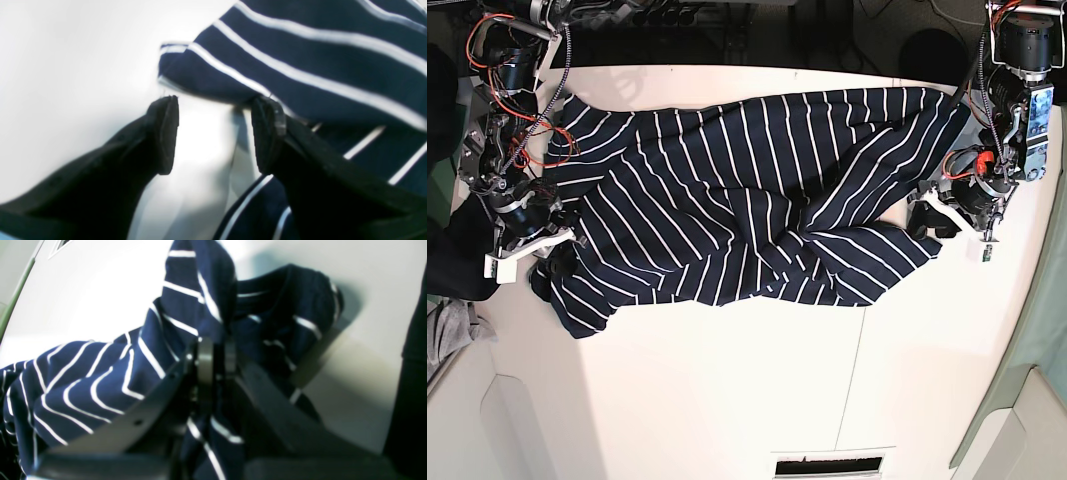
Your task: Layout the t-shirt on the table in an organized manner, then fold the t-shirt properly
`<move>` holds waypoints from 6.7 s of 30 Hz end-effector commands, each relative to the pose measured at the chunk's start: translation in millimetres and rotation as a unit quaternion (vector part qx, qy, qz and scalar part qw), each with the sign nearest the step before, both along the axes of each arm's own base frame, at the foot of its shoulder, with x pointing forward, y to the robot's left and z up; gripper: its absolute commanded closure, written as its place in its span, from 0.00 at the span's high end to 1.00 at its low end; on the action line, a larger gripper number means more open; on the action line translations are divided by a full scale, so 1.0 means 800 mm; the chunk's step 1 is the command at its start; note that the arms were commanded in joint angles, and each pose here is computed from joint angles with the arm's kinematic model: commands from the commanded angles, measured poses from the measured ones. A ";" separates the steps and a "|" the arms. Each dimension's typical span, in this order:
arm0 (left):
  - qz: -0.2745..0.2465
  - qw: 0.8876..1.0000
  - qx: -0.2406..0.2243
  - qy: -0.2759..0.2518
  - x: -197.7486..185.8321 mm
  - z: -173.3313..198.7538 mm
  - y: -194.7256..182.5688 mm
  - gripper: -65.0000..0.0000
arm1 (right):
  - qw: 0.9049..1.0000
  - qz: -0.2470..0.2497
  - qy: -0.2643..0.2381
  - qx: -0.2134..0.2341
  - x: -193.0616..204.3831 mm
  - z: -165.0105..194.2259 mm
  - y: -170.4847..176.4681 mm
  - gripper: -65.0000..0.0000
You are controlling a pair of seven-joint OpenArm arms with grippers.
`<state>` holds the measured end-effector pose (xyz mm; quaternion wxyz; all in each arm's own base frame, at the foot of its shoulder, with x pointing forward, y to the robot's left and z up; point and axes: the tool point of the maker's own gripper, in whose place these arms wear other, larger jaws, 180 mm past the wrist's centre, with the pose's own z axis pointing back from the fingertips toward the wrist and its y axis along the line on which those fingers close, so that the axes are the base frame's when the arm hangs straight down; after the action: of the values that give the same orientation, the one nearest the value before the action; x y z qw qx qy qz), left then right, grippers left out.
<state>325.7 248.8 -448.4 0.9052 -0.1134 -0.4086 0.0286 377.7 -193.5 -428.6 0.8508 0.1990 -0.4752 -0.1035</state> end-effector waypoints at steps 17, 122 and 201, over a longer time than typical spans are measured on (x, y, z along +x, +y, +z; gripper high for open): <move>0.004 0.999 -0.024 -0.041 0.044 0.017 -0.028 0.00 | 0.999 -0.003 -0.033 -0.001 0.015 0.024 -0.007 0.00; -0.147 0.954 -0.247 0.084 -0.010 0.015 -0.142 0.30 | 0.914 0.175 -0.006 -0.367 0.058 0.000 -0.051 0.00; -0.120 0.983 -0.006 0.135 -0.051 0.008 0.068 0.30 | 0.954 0.076 -0.147 -0.249 0.202 0.152 -0.045 0.41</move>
<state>275.8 290.8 -453.2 0.9500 -0.1751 -0.2514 -0.0607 527.1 -225.0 -333.4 0.8185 0.0323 -0.5618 0.1156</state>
